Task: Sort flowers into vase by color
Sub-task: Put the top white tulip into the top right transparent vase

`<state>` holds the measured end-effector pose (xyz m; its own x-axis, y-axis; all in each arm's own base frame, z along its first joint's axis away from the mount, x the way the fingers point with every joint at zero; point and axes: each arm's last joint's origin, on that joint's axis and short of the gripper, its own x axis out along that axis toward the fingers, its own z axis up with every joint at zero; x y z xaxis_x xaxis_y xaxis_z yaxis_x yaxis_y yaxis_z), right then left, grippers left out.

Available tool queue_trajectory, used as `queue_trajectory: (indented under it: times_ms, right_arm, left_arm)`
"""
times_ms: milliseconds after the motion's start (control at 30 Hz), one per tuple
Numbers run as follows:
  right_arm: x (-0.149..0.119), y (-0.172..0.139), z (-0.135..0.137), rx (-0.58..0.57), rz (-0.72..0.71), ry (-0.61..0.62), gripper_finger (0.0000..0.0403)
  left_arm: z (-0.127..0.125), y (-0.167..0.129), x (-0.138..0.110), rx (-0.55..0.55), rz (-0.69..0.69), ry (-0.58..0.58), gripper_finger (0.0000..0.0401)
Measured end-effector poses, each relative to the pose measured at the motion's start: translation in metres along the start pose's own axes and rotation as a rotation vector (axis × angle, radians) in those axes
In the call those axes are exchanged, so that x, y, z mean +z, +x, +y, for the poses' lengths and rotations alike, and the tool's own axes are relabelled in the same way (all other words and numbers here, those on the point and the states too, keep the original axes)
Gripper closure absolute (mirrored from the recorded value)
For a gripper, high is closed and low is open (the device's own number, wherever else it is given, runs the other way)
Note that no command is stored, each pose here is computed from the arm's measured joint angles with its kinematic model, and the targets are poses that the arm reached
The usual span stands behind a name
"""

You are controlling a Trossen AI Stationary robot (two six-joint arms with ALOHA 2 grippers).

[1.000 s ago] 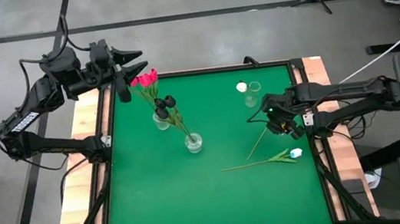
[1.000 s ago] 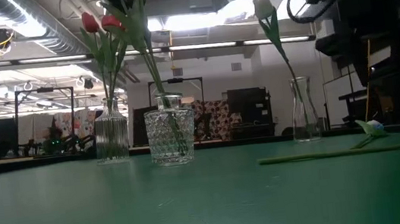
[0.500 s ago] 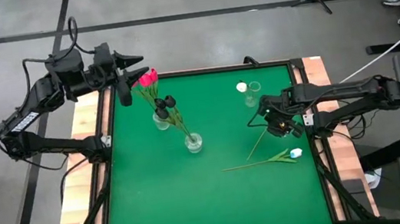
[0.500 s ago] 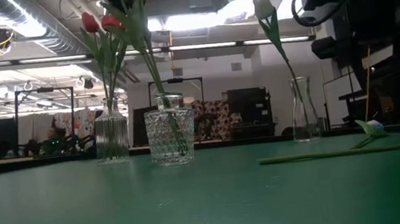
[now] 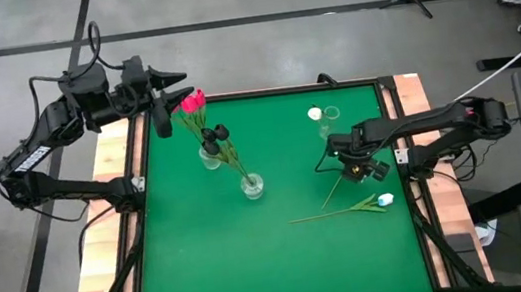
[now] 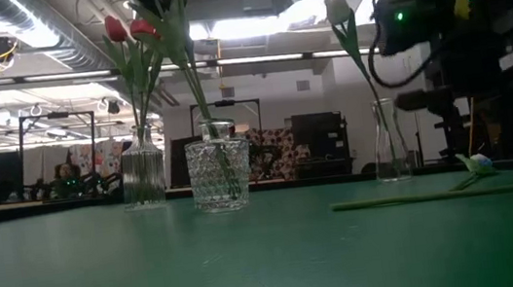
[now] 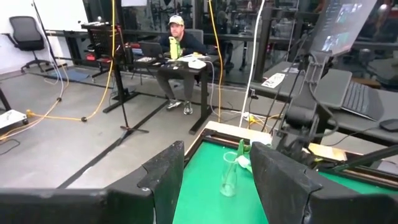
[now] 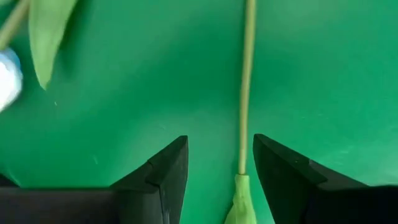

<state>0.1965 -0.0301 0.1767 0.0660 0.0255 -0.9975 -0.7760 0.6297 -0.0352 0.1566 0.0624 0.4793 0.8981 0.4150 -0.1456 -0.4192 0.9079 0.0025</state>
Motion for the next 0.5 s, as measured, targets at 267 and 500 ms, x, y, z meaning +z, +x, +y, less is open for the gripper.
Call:
queue_trajectory:
  times_ms: [267, 500]
  right_arm:
    - [-0.004, 0.022, 0.001, 0.060, 0.120, 0.014, 0.0231]
    - [-0.006, 0.030, 0.004, 0.088, 0.154, 0.070, 0.0340]
  left_arm:
    - [0.000, 0.000, -0.001, 0.000, 0.011, -0.004, 0.0219]
    - [0.000, 0.000, -0.003, 0.001, 0.033, -0.016, 0.0219]
